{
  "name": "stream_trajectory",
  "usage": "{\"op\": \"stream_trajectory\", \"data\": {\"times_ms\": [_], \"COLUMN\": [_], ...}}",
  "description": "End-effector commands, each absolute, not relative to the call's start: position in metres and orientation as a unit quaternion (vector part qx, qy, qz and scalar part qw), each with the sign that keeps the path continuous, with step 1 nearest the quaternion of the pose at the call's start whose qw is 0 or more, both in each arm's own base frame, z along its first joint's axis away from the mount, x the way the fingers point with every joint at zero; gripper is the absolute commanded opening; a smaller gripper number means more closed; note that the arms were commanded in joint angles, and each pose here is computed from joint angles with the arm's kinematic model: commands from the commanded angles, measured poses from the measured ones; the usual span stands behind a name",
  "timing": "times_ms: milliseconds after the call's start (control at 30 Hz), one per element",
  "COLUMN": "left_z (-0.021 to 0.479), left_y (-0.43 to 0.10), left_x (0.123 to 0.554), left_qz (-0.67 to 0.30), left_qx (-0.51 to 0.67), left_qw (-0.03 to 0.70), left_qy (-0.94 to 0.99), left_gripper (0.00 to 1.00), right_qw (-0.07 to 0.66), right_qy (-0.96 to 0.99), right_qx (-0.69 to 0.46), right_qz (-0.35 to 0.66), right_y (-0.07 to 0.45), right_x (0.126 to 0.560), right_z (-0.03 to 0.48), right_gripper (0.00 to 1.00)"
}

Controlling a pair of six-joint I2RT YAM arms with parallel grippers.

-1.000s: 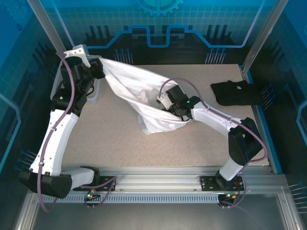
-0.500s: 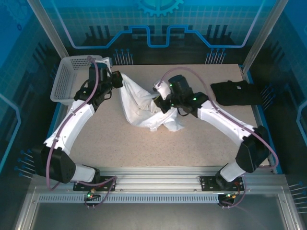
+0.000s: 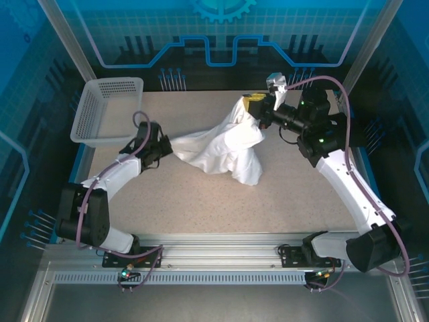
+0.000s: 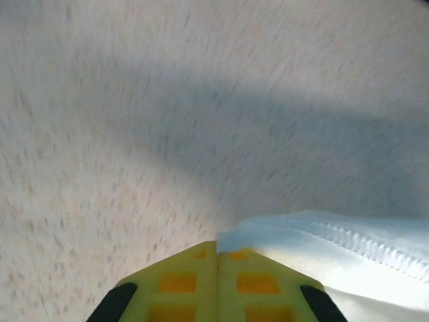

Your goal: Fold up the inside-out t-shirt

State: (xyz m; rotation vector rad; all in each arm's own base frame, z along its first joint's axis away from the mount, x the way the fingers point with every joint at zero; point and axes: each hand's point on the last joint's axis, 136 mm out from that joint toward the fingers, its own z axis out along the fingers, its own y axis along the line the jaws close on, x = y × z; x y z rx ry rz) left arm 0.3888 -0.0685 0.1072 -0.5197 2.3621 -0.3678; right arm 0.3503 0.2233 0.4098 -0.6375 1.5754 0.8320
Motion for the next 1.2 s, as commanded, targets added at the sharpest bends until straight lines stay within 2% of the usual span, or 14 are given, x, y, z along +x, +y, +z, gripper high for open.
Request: {"op": "stream_trajectory", "data": {"times_ms": [0, 100, 200, 267, 467, 533, 567, 700, 1000, 1033, 1067, 1100, 1133, 1167], "left_z": [0.131, 0.155, 0.185, 0.202, 0.23, 0.229, 0.228, 0.231, 0.17, 0.166, 0.164, 0.166, 0.166, 0.171], "left_y": [-0.113, -0.154, -0.19, -0.216, -0.298, -0.317, -0.325, -0.363, -0.439, -0.438, -0.434, -0.429, -0.425, -0.418], "left_x": [0.378, 0.353, 0.33, 0.318, 0.299, 0.308, 0.315, 0.313, 0.237, 0.236, 0.235, 0.234, 0.233, 0.23], "left_qz": [-0.247, -0.299, -0.333, -0.352, -0.374, -0.364, -0.358, -0.362, -0.264, -0.262, -0.263, -0.264, -0.266, -0.27], "left_qx": [-0.166, -0.077, 0.011, 0.064, 0.181, 0.194, 0.194, 0.233, 0.455, 0.456, 0.453, 0.448, 0.443, 0.437], "left_qw": [0.378, 0.415, 0.461, 0.476, 0.504, 0.509, 0.514, 0.54, 0.528, 0.525, 0.523, 0.525, 0.523, 0.522], "left_qy": [0.877, 0.855, 0.822, 0.803, 0.757, 0.755, 0.755, 0.723, 0.666, 0.669, 0.672, 0.674, 0.678, 0.681], "left_gripper": [0.02, 0.4, 0.59, 0.65, 0.67, 0.65, 0.58, 0.04, 0.0, 0.02, 0.15, 0.38, 0.52, 0.6], "right_qw": [0.556, 0.527, 0.51, 0.503, 0.49, 0.482, 0.478, 0.471, 0.472, 0.472, 0.47, 0.468, 0.467, 0.464], "right_qy": [0.669, 0.686, 0.696, 0.704, 0.745, 0.756, 0.763, 0.768, 0.726, 0.726, 0.727, 0.728, 0.726, 0.724], "right_qx": [-0.32, -0.346, -0.344, -0.333, -0.241, -0.205, -0.181, -0.103, -0.1, -0.113, -0.132, -0.152, -0.172, -0.198], "right_qz": [0.374, 0.362, 0.37, 0.375, 0.384, 0.392, 0.396, 0.422, 0.49, 0.487, 0.482, 0.477, 0.474, 0.469], "right_y": [0.236, 0.24, 0.244, 0.246, 0.249, 0.25, 0.249, 0.243, 0.249, 0.248, 0.247, 0.243, 0.242, 0.24], "right_x": [0.348, 0.351, 0.356, 0.36, 0.373, 0.374, 0.376, 0.385, 0.393, 0.392, 0.389, 0.386, 0.381, 0.376], "right_z": [0.394, 0.375, 0.366, 0.364, 0.369, 0.371, 0.373, 0.386, 0.462, 0.464, 0.463, 0.461, 0.457, 0.451], "right_gripper": [0.0, 0.0, 0.0, 0.0, 0.0, 0.0, 0.0, 0.0, 0.0, 0.0, 0.0, 0.0, 0.0, 0.0]}}
